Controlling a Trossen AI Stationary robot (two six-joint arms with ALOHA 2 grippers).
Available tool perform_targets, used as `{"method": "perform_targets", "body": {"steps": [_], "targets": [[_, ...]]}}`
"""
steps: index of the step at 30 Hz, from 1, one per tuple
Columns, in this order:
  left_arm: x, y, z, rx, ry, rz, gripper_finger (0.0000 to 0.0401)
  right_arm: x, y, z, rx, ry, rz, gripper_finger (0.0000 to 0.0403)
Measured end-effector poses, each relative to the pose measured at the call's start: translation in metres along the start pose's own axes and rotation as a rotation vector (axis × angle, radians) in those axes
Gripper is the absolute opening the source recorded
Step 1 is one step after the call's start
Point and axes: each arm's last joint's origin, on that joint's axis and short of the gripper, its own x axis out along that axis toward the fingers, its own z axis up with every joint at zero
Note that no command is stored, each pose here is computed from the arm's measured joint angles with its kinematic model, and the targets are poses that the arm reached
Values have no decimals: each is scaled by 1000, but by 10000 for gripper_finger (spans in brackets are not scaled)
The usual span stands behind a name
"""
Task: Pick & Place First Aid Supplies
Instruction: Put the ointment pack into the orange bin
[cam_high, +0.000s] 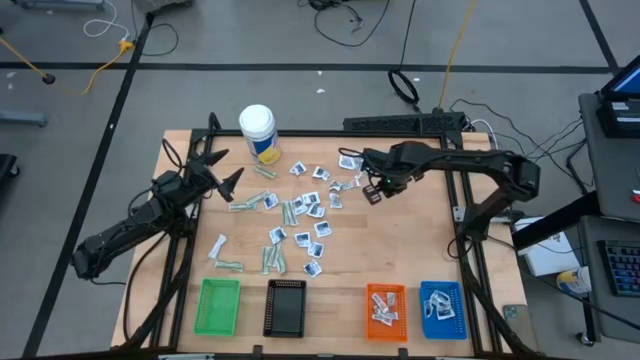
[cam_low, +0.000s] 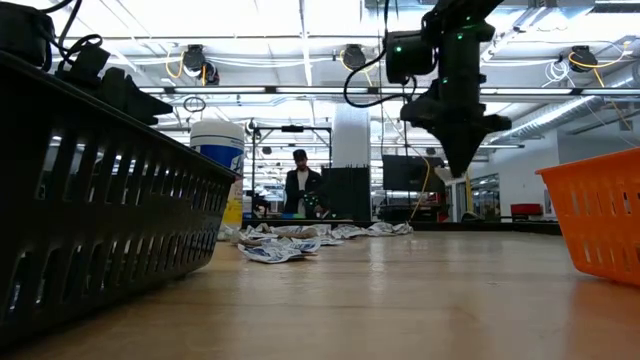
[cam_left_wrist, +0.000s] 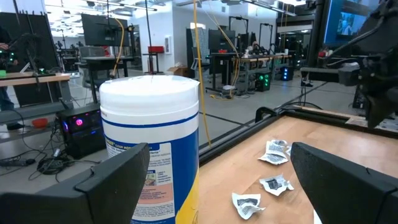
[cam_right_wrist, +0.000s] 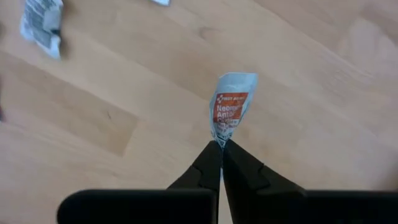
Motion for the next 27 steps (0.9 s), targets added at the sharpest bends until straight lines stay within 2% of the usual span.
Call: {"method": "perform_targets", "body": {"steps": [5, 11, 19, 27], "targets": [[0, 0, 0, 0, 0, 0, 397, -4, 5, -7, -89, 7, 26, 2], [0, 0, 0, 0, 0, 0, 397, -6, 32, -37, -272, 14, 45, 3], [0, 0, 0, 0, 0, 0, 397, -11, 68, -97, -482, 47, 97, 3], [0, 0, 0, 0, 0, 0, 397, -16, 93, -163, -661, 36, 171, 3]]}}
